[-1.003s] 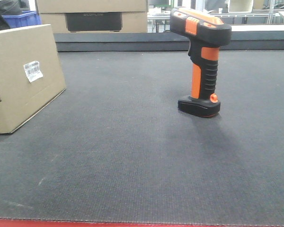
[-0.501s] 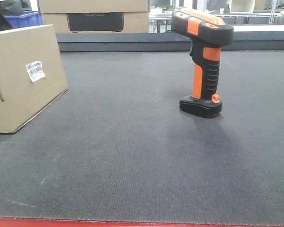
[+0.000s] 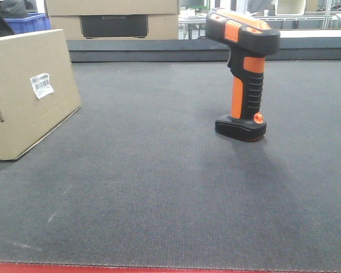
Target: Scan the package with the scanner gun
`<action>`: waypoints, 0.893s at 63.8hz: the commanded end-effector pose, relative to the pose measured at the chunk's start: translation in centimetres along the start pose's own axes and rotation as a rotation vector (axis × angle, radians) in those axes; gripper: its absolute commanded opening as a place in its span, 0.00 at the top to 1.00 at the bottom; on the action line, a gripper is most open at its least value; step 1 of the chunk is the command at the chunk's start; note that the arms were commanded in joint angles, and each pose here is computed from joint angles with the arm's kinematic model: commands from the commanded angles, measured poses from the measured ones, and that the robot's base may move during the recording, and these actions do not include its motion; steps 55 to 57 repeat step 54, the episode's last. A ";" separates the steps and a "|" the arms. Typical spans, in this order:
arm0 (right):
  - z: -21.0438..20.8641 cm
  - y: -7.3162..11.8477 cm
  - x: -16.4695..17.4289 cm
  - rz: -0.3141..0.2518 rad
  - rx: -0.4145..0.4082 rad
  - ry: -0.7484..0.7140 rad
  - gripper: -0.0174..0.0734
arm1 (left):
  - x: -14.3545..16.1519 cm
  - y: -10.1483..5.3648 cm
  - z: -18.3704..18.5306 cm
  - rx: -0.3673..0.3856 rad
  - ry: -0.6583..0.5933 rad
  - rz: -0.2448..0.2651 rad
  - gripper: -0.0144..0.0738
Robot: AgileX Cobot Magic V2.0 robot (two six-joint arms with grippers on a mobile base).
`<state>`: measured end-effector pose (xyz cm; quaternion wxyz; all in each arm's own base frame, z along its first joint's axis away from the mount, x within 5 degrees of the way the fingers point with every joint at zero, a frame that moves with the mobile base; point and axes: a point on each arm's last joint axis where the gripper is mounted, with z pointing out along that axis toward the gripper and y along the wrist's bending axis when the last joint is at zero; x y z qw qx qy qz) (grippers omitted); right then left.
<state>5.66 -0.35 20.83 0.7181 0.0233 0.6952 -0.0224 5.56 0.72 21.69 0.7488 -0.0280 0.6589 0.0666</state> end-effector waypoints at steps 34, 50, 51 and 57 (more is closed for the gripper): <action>0.0 0.0 -0.2 -0.006 0.001 -0.025 0.99 | -0.2 0.0 0.0 0.005 -0.022 -0.015 0.96; 0.0 0.0 -0.2 -0.006 0.001 -0.025 0.99 | -0.2 0.0 0.0 0.005 -0.022 -0.015 0.96; 0.0 0.0 -0.2 -0.006 0.001 -0.025 0.99 | -0.2 0.0 0.0 0.005 -0.022 -0.015 0.96; 0.0 0.0 -0.2 -0.006 0.001 -0.025 0.99 | -0.2 0.0 0.0 0.005 -0.022 -0.015 0.96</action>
